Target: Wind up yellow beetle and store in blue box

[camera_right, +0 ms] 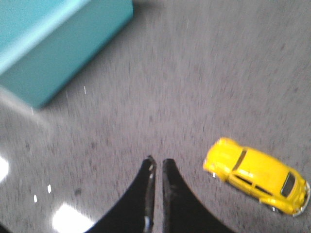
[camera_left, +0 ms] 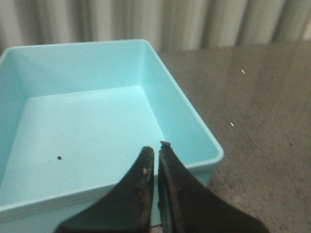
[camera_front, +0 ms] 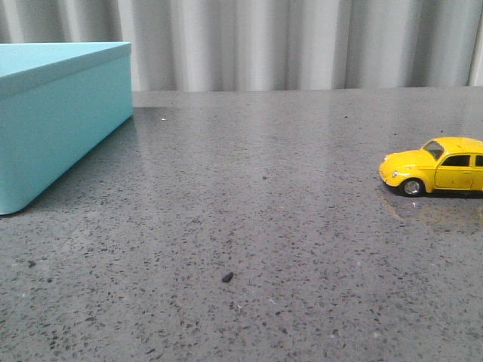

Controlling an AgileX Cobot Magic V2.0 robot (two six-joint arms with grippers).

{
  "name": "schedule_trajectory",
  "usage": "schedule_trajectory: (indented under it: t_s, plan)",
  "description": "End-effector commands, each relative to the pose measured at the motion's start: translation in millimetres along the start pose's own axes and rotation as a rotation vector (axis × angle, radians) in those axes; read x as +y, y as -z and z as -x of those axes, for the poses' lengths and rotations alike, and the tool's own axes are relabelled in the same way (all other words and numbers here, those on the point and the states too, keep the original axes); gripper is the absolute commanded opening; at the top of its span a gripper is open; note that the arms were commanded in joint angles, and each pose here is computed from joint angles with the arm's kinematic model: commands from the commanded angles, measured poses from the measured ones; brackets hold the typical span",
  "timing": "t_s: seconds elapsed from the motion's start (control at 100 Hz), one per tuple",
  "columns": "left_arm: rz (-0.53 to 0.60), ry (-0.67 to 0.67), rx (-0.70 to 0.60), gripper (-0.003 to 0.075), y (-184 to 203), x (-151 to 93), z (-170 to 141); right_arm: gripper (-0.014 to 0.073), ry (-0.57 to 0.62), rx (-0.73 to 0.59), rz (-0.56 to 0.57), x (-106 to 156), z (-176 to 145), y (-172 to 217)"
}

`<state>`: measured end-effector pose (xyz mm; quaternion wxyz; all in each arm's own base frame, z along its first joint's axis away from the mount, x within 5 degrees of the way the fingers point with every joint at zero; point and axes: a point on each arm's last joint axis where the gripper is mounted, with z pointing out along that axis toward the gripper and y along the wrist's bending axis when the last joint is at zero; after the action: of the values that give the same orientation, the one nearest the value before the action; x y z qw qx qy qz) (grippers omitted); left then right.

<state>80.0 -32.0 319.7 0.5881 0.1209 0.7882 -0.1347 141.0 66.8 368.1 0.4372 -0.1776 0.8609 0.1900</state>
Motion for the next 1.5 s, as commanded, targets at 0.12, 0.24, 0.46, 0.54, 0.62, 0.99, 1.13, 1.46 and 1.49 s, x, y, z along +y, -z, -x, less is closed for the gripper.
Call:
schedule_trajectory:
  t_s: [0.12, 0.24, 0.46, 0.54, 0.62, 0.99, 1.13, 1.46, 1.49]
  plan:
    - [-0.106, -0.048, -0.032, -0.0021, -4, -11, 28, -0.004, 0.029, 0.135, -0.156, -19, 43, -18]
    - [-0.125, -0.055, -0.026, -0.0021, -4, -13, 28, -0.004, 0.006, 0.259, -0.291, -35, 40, -30]
    - [-0.127, -0.055, -0.021, -0.0021, -4, -13, 27, -0.004, -0.088, 0.427, -0.306, -44, 30, -60]
    - [-0.127, -0.055, -0.021, -0.0021, -4, -13, 27, -0.004, -0.099, 0.44, -0.302, -45, 33, -68]
    - [-0.134, -0.057, -0.023, -0.0021, -4, -13, 27, -0.004, -0.116, 0.439, -0.306, -47, 38, -73]
    - [-0.161, -0.094, -0.037, -0.0021, -4, -16, 28, -0.0041, -0.158, 0.536, -0.276, -52, 41, -104]
    - [-0.161, -0.096, -0.03, -0.0021, -4, -16, 27, -0.0041, -0.164, 0.515, -0.267, -51, 43, -106]
    - [-0.191, -0.115, -0.019, -0.0021, -6, -19, 23, -0.0041, -0.174, 0.575, -0.268, -57, 36, -124]
    - [-0.191, -0.114, -0.019, -0.0021, -6, -19, 23, -0.0041, -0.173, 0.58, -0.269, -57, 35, -126]
